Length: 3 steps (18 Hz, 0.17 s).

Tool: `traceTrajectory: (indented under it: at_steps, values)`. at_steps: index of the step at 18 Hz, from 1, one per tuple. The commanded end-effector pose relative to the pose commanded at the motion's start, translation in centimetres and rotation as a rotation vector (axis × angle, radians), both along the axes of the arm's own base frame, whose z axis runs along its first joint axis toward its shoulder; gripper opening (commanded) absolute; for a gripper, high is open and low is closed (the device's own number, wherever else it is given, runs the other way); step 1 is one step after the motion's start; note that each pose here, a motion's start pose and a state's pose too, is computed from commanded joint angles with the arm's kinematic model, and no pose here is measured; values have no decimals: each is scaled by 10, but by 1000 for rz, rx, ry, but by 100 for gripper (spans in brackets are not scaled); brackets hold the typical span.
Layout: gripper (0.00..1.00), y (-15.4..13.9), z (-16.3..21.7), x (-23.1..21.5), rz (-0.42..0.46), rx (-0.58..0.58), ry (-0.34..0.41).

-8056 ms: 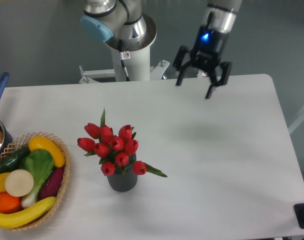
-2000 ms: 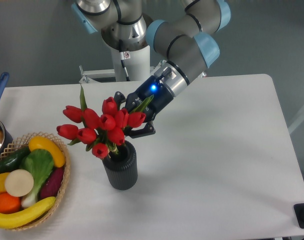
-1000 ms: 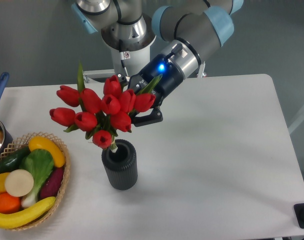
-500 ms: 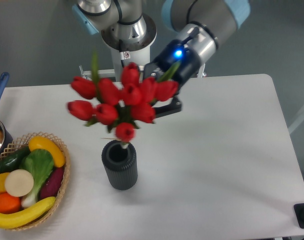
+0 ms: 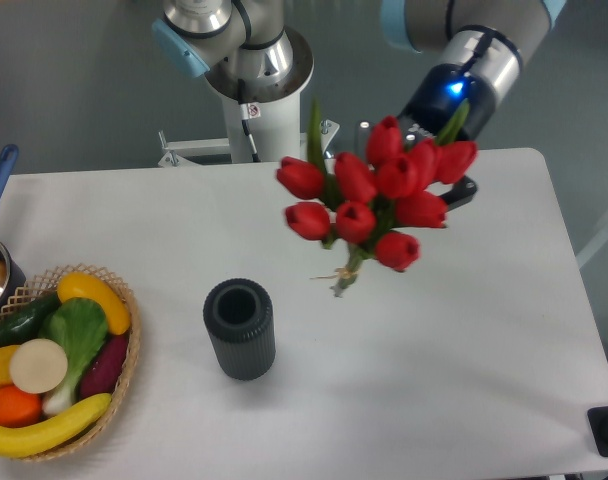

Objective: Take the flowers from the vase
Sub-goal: 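Carry the tulip bunch up and away from the dark vase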

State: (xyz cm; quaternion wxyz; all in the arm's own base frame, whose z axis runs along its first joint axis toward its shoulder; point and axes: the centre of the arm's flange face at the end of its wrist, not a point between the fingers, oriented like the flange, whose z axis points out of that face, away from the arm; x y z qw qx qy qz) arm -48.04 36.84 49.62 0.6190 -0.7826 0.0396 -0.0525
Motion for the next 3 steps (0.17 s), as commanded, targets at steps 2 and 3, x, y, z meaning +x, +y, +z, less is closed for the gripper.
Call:
traceTrajectory:
  at_steps: [2,3]
  values:
    - [26,-3,-3,-1,5,-1,-1]
    - [26,-4,-4,-1,7,-1,-3]
